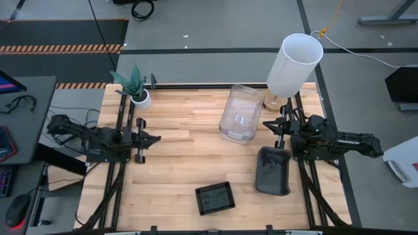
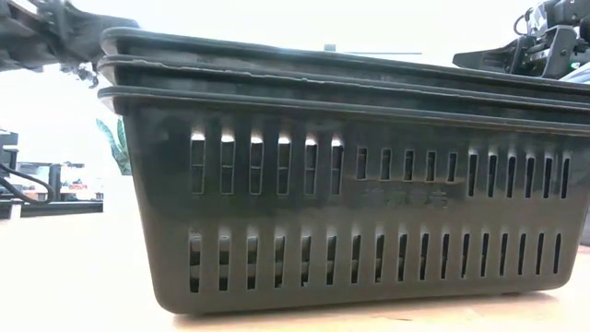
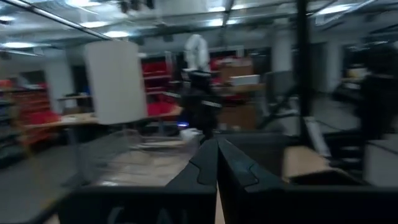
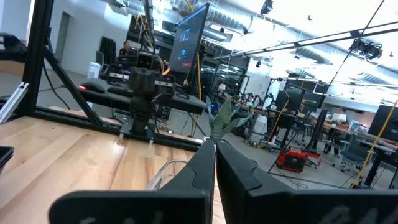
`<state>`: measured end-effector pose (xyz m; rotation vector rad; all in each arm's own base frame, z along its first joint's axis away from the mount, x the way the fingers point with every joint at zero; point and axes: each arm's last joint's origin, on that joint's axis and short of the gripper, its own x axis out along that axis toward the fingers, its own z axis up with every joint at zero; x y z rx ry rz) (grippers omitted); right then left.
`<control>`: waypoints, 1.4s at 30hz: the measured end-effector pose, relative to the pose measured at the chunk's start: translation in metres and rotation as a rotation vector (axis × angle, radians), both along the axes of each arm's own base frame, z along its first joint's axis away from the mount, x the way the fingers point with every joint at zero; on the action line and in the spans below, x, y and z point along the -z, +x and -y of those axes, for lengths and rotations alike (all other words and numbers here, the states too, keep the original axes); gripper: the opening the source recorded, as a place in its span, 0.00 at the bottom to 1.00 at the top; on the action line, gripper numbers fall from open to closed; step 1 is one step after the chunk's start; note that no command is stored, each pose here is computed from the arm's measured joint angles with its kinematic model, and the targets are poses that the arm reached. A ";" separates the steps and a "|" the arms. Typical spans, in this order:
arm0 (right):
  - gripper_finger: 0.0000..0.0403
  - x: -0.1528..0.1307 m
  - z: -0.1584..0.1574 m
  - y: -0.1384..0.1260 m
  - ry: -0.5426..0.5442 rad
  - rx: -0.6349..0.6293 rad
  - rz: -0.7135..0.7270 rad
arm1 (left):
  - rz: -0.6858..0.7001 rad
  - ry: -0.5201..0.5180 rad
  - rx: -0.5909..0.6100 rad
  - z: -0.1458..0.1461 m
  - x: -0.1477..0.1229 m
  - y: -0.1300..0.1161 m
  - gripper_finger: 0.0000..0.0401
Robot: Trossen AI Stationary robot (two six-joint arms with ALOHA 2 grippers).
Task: Stack baskets by color
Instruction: Return to home position
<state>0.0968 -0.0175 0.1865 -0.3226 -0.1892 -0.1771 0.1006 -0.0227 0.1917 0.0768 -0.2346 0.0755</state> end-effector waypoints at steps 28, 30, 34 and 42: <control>0.05 0.000 0.000 0.000 0.000 0.000 0.000 | -0.050 -0.394 0.228 0.007 0.007 -0.010 0.05; 0.05 0.000 0.000 0.000 0.000 0.000 0.000 | -0.050 -0.394 0.228 0.007 0.007 -0.010 0.04; 0.05 0.000 0.000 0.000 0.000 0.000 0.000 | -0.050 -0.393 0.227 0.007 0.007 -0.010 0.04; 0.05 0.000 0.000 0.000 0.000 0.000 0.000 | -0.050 -0.393 0.227 0.007 0.007 -0.010 0.07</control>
